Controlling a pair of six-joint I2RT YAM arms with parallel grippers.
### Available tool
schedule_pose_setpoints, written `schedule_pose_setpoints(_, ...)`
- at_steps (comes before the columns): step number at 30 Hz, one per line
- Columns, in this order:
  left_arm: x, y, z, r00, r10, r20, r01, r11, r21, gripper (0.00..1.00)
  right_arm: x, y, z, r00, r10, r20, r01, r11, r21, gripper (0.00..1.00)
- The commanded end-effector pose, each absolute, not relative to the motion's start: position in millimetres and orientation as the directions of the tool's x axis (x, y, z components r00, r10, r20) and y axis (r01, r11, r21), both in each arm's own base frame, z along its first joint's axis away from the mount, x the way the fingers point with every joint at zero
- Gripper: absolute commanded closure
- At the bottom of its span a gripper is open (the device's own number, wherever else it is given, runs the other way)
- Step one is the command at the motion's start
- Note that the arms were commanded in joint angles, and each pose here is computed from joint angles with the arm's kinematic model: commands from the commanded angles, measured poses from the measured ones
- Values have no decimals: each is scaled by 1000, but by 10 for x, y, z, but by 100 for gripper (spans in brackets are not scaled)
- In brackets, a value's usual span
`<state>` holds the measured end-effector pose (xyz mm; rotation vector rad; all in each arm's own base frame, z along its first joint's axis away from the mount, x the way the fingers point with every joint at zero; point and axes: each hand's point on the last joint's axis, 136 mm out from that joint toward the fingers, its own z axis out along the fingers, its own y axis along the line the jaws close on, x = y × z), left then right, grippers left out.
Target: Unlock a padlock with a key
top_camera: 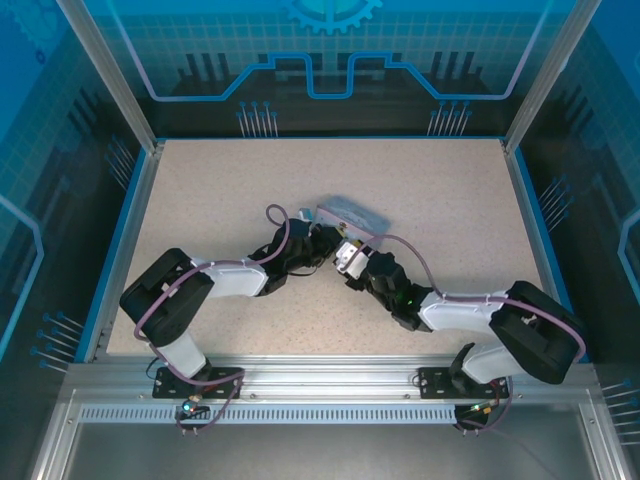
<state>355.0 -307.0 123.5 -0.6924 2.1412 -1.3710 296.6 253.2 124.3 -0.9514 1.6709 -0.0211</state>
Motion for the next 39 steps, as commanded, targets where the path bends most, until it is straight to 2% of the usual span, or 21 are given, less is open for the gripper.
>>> schedule_pose_setpoints(1,3609,-3131,1537,-746,-654,-126,-98,295,-950,100,3116,2515,1419,3,-564,-826,-513,708,-485,58)
schedule_pose_setpoints(21,3607,-3173,1550,-758,-641,-119,-97,292,-951,100,3332,2357,1250,-92,-508,-857,-478,777,-409,68)
schedule_pose_setpoints(33,3594,-3179,1522,-764,-635,-116,-105,300,-948,100,3386,2404,1228,-103,-482,-870,-495,784,-375,72)
schedule_pose_setpoints(39,3586,-3185,1509,-767,-631,-115,-107,303,-947,100,3404,2410,1225,-112,-466,-878,-494,792,-358,78)
